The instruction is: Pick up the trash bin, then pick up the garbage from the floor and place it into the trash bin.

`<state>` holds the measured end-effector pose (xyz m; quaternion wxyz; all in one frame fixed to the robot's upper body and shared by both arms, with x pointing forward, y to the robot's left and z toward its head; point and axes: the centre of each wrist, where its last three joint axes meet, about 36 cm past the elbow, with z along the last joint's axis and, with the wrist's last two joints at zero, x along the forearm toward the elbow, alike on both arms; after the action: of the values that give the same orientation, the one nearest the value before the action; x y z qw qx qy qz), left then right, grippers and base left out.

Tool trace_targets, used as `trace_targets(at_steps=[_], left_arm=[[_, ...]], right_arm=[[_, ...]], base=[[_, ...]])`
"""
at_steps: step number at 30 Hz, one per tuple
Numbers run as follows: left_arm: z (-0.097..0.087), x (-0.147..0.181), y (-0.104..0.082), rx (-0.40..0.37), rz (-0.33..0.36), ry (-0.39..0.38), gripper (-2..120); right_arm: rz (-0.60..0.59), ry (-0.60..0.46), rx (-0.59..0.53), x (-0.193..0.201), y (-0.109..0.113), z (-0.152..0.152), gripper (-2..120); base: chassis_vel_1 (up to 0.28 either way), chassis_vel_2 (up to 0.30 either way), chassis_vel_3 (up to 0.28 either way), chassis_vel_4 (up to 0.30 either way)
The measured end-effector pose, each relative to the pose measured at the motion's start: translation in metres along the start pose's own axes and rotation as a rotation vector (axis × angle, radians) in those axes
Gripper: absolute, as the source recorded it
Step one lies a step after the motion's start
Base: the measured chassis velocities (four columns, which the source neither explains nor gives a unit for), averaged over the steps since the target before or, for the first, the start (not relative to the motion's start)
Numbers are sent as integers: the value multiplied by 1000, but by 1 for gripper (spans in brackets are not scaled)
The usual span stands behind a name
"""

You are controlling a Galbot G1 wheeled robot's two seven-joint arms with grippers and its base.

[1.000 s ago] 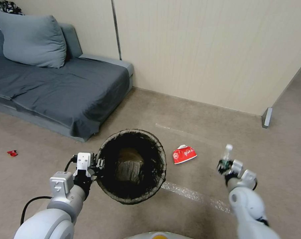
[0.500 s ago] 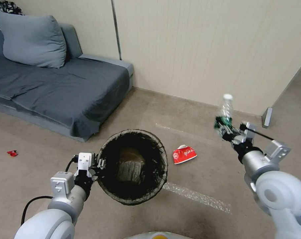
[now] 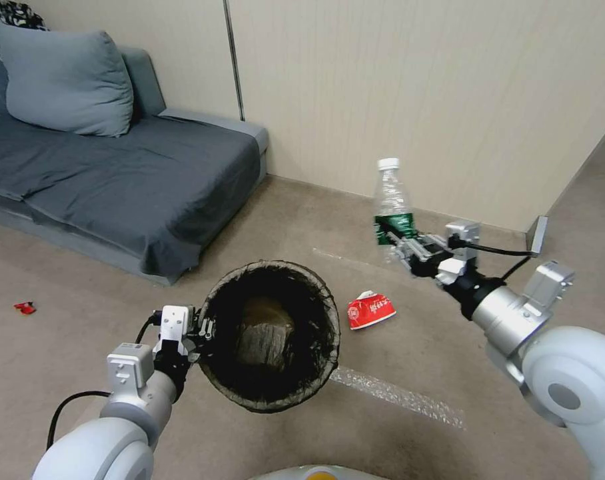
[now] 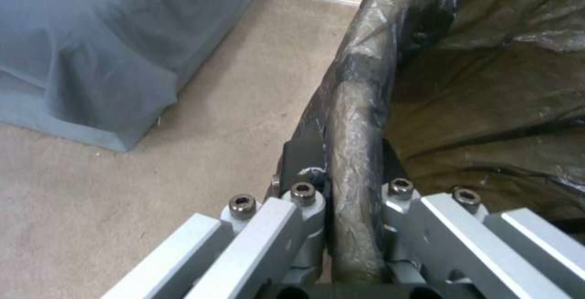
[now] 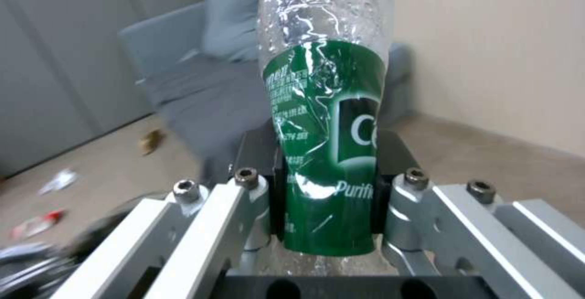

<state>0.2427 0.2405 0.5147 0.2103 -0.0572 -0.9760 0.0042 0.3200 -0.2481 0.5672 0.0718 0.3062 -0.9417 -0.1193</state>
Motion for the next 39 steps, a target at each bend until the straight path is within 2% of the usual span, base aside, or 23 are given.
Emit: trace_targets(at_steps=[3, 7, 14, 32, 35, 36, 38, 39], left_arm=[[0, -1, -1, -3, 3, 2, 2], [0, -1, -1, -4, 1, 4, 2], [0, -1, 0, -5, -5, 6, 2], [3, -6, -2, 0, -9, 10, 2], [4, -6, -2, 2, -9, 11, 2], [4, -6, -2, 2, -9, 11, 2], [4, -6, -3, 2, -7, 11, 2], [4, -6, -3, 2, -7, 11, 2]], right_arm=[[-95, 67, -15, -7, 19, 14, 20], [-150, 130, -13, -13, 31, 30, 20], [-196, 195, -45, -23, 42, 54, 20], [-274, 294, -46, -49, 62, 85, 20], [-272, 319, -52, -50, 67, 90, 30], [-272, 319, -52, -50, 67, 90, 30], [-269, 324, -57, -50, 68, 91, 41], [-269, 324, -57, -50, 68, 91, 41]], base=[[0, 0, 0, 0], [0, 0, 0, 0], [0, 0, 0, 0], [0, 0, 0, 0], [0, 0, 0, 0], [0, 0, 0, 0], [0, 0, 0, 0], [0, 0, 0, 0]])
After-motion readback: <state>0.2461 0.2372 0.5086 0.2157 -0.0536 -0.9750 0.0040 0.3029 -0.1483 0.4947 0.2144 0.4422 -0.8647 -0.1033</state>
